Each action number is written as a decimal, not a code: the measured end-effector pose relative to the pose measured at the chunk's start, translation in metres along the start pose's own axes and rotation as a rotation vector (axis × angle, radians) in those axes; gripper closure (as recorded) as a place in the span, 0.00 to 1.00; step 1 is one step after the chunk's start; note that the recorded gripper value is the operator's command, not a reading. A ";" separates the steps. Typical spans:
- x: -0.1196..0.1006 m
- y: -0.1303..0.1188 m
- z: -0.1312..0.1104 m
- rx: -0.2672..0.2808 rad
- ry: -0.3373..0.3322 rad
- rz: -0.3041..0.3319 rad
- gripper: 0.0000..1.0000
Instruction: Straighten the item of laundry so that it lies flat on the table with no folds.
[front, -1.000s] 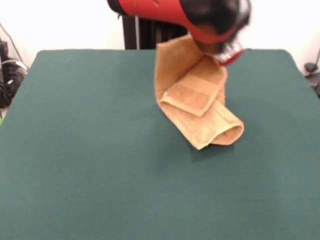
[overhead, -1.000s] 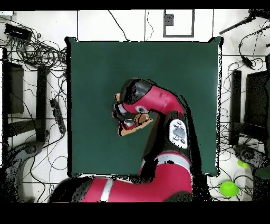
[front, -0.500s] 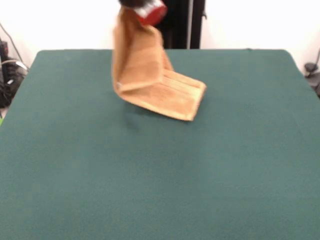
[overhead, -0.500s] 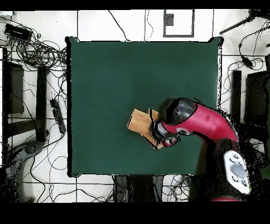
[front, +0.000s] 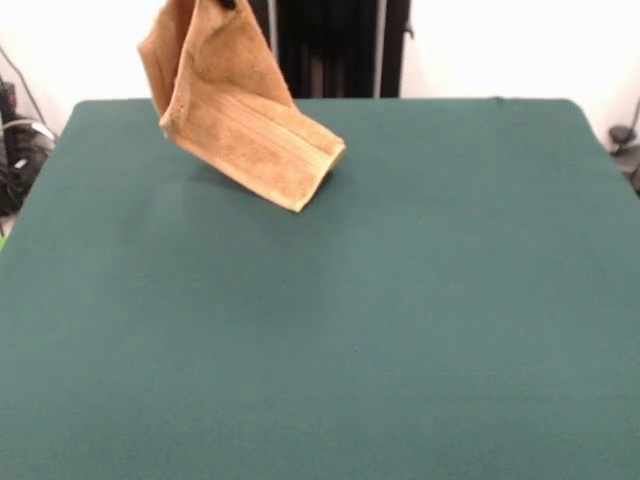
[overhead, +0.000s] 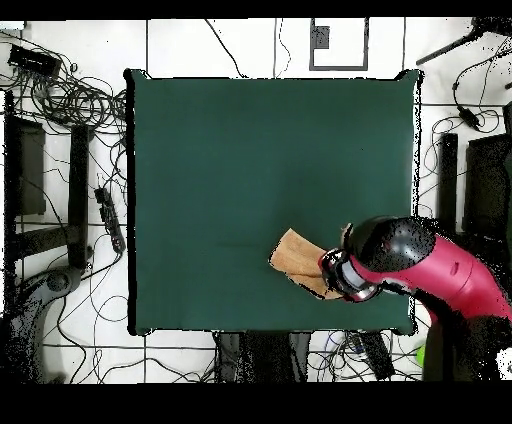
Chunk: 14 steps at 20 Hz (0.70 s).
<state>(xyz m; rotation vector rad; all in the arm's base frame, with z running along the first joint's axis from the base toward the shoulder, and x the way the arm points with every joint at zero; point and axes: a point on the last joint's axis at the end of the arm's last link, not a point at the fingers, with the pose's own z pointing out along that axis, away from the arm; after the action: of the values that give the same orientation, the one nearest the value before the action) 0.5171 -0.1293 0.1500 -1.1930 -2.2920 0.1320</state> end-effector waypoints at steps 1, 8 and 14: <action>0.001 0.001 0.001 -0.011 0.000 -0.004 1.00; 0.009 0.029 0.017 -0.173 0.000 -0.022 1.00; 0.004 0.047 0.026 -0.343 -0.038 -0.005 1.00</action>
<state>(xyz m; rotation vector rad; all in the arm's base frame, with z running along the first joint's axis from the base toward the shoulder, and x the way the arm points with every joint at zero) 0.5369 -0.0936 0.1145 -1.3592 -2.4167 -0.2532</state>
